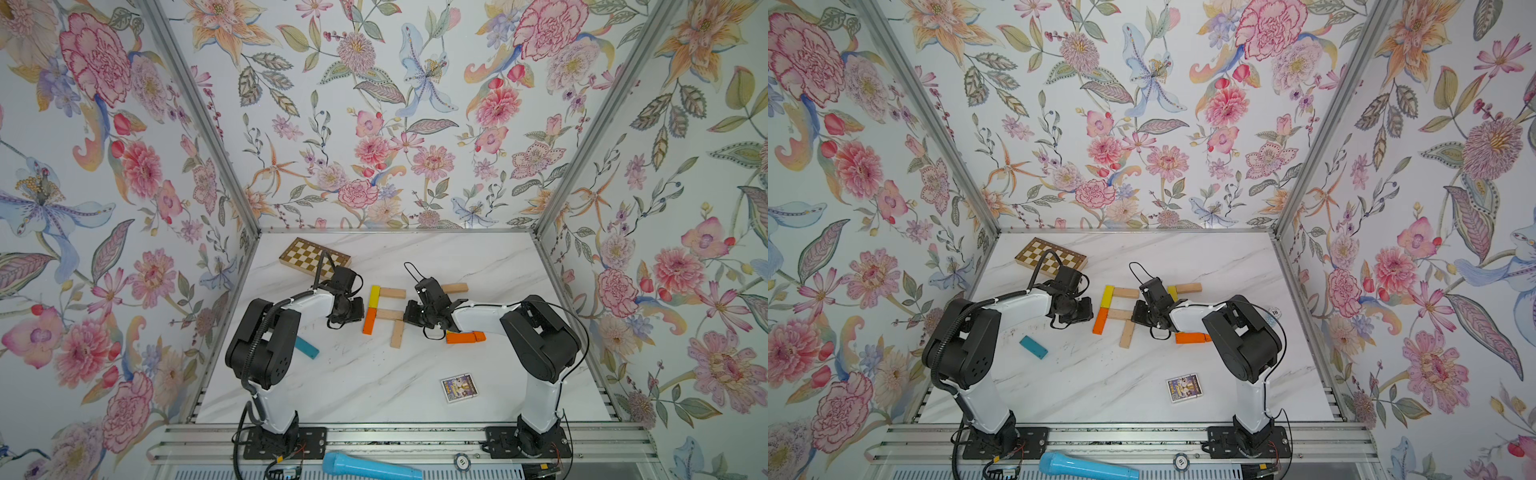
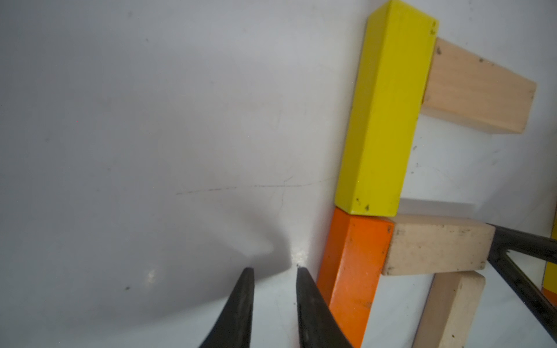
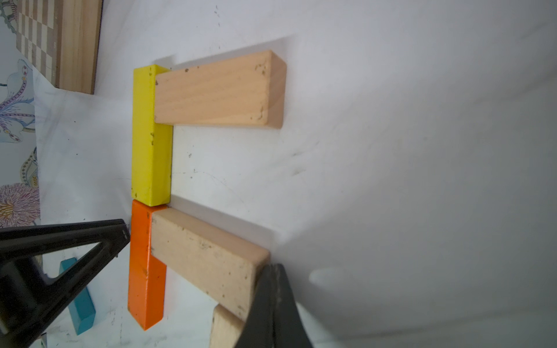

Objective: Assemble the number 6 with building blocks
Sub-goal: Assemble the building block at the center of the board.

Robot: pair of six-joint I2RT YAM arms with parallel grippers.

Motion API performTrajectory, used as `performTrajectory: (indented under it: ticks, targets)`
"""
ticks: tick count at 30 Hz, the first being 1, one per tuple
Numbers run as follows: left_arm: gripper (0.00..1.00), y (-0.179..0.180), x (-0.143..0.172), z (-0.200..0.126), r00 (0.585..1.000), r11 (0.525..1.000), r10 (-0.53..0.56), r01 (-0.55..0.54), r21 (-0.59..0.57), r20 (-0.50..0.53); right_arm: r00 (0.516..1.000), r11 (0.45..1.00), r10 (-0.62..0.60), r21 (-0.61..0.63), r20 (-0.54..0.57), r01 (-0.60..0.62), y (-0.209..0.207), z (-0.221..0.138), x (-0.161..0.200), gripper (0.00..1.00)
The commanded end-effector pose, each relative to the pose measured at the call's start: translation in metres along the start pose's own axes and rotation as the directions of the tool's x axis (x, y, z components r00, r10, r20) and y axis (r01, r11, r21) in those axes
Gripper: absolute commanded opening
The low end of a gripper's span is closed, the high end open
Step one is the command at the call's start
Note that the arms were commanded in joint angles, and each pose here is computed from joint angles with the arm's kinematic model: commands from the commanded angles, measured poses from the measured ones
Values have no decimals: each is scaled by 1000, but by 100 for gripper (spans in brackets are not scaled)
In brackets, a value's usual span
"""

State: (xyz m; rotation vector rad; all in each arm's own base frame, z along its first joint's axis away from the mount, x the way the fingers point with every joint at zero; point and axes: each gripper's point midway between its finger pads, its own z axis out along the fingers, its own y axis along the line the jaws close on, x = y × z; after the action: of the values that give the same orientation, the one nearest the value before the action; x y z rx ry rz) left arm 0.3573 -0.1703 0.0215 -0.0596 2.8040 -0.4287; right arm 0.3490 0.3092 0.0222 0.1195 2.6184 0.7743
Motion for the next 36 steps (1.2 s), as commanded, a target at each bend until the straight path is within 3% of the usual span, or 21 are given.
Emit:
performTrajectory:
  ticks: [1,10,17,24,36]
  targets:
    - [28,1,2,6,1000,1000,19,-20,-15,-19,999,999,-9,39,-45,11,-10,6,12,2]
    - [28,1,0,3,1000,1000,15,-15,-14,-7,1000,998,-1,61,22,0,-21,-20,-4,3]
    - [29,0,-2,-5,1000,1000,12,-11,-14,11,1000,997,6,75,15,-7,-25,-33,15,3]
    - [30,0,-3,-12,1000,1000,10,-9,-19,24,1000,997,0,74,-11,1,-18,-27,38,3]
    - [33,3,-3,-22,999,999,15,-14,-39,37,999,997,-19,74,-27,21,-11,-16,42,3]
